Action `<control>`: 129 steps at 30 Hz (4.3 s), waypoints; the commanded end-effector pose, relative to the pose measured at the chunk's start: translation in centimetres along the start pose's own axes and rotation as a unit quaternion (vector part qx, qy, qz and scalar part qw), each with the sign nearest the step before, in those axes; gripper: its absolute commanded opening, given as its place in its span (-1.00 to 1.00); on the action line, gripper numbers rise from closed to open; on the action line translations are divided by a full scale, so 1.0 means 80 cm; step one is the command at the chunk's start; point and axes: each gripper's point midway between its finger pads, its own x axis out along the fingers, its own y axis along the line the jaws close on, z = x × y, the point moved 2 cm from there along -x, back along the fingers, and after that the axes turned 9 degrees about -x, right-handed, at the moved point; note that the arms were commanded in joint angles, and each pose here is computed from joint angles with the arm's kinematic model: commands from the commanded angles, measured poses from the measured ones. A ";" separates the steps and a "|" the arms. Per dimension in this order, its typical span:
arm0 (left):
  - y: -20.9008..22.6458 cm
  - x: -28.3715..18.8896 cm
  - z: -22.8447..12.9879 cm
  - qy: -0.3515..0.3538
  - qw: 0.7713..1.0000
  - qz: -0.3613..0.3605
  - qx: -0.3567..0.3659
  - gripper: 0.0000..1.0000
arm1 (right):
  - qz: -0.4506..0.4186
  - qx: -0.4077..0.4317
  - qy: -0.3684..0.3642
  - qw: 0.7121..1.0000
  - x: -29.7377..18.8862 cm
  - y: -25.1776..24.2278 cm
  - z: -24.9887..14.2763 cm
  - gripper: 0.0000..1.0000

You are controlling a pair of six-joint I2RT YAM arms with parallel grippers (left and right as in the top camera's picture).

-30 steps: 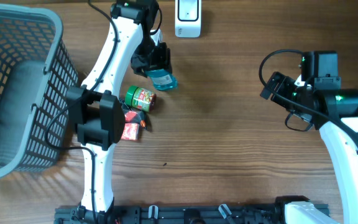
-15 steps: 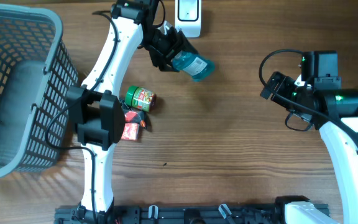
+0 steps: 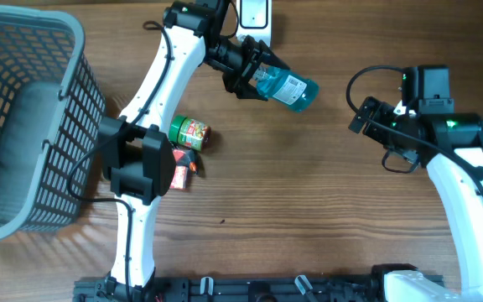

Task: Scan the item barcode

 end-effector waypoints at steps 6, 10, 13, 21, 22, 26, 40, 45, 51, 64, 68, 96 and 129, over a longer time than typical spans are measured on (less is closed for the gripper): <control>-0.033 -0.024 -0.028 0.002 0.997 -0.045 0.061 -0.51 | -0.026 -0.007 0.004 1.000 0.009 -0.009 -0.002 1.00; -0.026 -0.025 0.002 -0.074 0.992 -0.013 0.104 -0.52 | -0.026 -0.009 0.004 1.000 0.009 -0.009 -0.002 1.00; -0.022 -0.030 0.027 -0.137 0.980 0.015 0.145 -0.57 | -0.028 -0.010 -0.001 1.000 0.009 -0.010 0.001 0.99; -0.033 -0.037 0.067 -0.257 0.932 0.071 0.247 -0.62 | -0.035 -0.010 -0.015 0.999 0.009 -0.011 0.008 0.99; -0.035 -0.037 0.072 -0.274 0.922 0.082 0.260 -0.61 | -0.039 -0.010 -0.017 0.999 0.009 -0.013 0.008 0.99; -0.044 -0.040 0.086 -0.340 0.882 0.121 0.302 -0.60 | -0.041 -0.010 -0.024 0.999 0.010 -0.013 0.013 0.99; -0.110 -0.107 0.061 -0.555 0.729 0.171 0.362 -0.54 | -0.044 -0.008 -0.059 0.997 0.009 -0.011 0.032 1.00; -0.134 -0.132 0.062 -0.607 0.683 0.162 0.372 -0.54 | -0.041 -0.008 -0.065 0.997 0.009 -0.010 0.036 0.99; -0.151 -0.148 0.061 -0.641 0.654 0.148 0.373 -0.79 | -0.061 -0.019 -0.091 0.994 0.006 -0.016 0.049 1.00; -0.149 -0.120 0.137 -0.678 0.591 0.206 0.386 -0.68 | -0.054 -0.059 -0.161 0.984 -0.003 -0.005 0.088 1.00; -0.140 -0.110 0.160 -0.685 0.584 0.220 0.375 -0.63 | -0.048 -0.057 -0.178 0.981 -0.006 -0.001 0.097 1.00; -0.110 -0.079 0.207 -0.768 0.505 0.261 0.295 -0.67 | -0.052 -0.093 -0.155 0.982 0.059 0.008 0.113 1.00; -0.102 -0.020 0.206 -0.762 0.502 0.267 0.311 -0.64 | 0.009 -0.134 -0.168 0.977 0.060 0.036 0.122 1.00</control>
